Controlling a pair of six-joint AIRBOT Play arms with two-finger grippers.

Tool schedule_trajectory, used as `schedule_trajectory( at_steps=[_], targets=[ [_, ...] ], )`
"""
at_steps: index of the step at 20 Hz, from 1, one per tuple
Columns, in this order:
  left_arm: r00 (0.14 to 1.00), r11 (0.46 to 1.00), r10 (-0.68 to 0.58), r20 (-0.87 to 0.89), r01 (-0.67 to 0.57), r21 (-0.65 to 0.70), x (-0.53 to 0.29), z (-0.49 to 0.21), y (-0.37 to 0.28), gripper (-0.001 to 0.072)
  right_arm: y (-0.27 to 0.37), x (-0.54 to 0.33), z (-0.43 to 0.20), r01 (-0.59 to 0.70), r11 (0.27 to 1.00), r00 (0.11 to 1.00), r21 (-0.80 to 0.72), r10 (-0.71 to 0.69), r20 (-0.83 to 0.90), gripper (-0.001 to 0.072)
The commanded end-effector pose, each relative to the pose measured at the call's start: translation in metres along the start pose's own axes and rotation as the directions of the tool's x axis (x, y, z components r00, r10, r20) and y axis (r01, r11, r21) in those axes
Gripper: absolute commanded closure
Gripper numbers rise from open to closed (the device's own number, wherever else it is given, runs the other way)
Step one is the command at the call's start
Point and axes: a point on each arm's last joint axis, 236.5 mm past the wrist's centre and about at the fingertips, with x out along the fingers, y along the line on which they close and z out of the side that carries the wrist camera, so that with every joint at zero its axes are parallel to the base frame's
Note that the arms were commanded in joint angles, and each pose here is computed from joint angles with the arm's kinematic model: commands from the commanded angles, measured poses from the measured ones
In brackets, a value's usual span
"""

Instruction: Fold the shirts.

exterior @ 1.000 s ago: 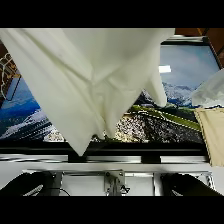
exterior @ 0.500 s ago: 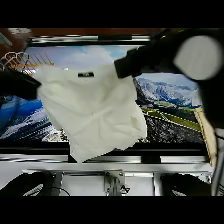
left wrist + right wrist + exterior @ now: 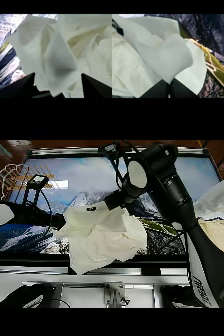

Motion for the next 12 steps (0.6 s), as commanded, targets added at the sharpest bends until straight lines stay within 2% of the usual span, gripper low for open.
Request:
schedule_trajectory(
  at_steps=[1,3,5,7,9,11,12],
  targets=[
    [1.0,0.998,-0.012,0.021,0.013,-0.057,0.003,0.003,0.003,0.0023,0.02,0.004,-0.004,-0.045,0.999,0.999,-0.03,0.045,-0.023,0.0603],
    [0.999,0.998,-0.011,0.033,0.013,-0.061,-0.002,0.005,0.004,0.0033,0.031,0.009,-0.002,-0.055,0.997,0.998,-0.046,0.054,-0.02,0.0603],
    [0.998,0.996,-0.063,0.03,0.065,-0.067,-0.001,0.006,-0.01,0.0036,0.039,0.023,-0.004,-0.064,0.997,0.997,-0.048,0.061,-0.049,0.0603],
    [0.992,0.99,-0.126,-0.018,0.125,-0.063,0.012,0.0,-0.031,0.0041,0.041,0.037,0.0,-0.066,0.997,0.996,-0.05,0.063,-0.055,0.0602],
    [0.984,0.99,-0.138,-0.109,0.133,-0.05,0.041,-0.016,-0.047,0.0045,0.043,0.046,0.009,-0.068,0.997,0.997,-0.049,0.066,-0.03,0.0602],
    [0.976,0.991,-0.128,-0.179,0.12,-0.056,0.074,-0.029,-0.055,0.012,0.042,0.048,0.01,-0.064,0.997,0.998,-0.049,0.062,-0.028,0.0602],
    [0.974,0.99,-0.126,-0.187,0.113,-0.079,0.089,-0.028,-0.057,0.0121,0.042,0.048,0.008,-0.063,0.997,0.997,-0.049,0.061,-0.036,0.0602]
  ],
)
